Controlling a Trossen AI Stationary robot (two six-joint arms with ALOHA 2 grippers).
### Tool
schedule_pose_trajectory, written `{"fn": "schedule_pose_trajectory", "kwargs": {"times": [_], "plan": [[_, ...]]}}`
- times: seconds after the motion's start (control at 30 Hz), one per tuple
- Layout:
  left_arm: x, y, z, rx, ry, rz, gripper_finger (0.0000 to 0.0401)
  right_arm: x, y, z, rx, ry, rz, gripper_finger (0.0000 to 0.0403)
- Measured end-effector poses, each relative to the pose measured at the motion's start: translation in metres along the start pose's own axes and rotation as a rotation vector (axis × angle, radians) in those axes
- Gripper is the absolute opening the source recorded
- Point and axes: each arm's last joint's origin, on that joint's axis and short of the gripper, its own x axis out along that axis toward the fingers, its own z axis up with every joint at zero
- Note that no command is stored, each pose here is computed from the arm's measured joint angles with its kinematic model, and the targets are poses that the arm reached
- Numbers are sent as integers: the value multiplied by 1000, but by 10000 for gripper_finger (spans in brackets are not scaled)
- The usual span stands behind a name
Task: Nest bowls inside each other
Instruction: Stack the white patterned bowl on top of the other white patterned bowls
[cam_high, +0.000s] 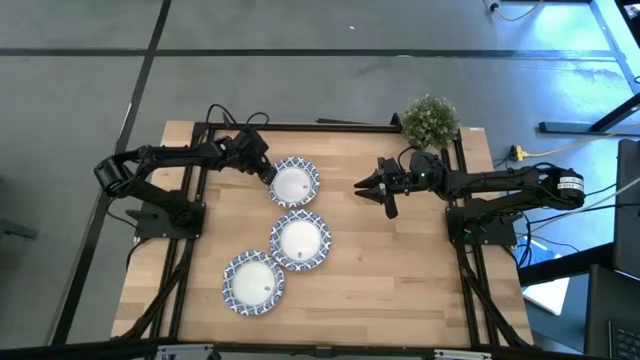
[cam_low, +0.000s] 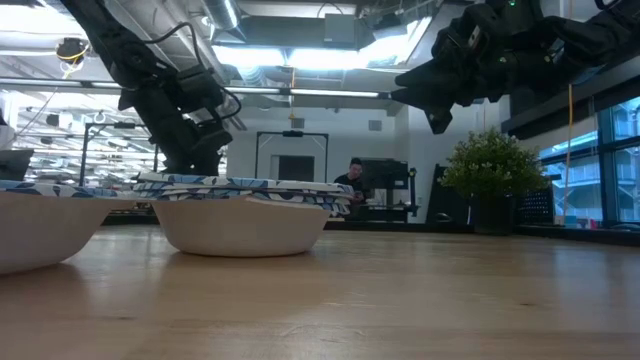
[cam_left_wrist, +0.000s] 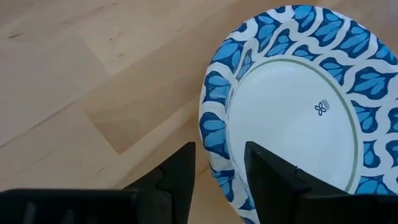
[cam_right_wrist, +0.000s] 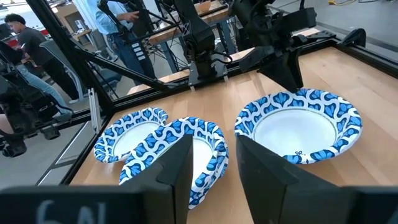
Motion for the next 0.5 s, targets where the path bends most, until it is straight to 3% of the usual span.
{"fn": "schedule_pose_trajectory", "kwargs": {"times": [0.5], "plan": [[6,-1,-4,-20,37,5,133,0,1,0,3,3,20,124]]}}
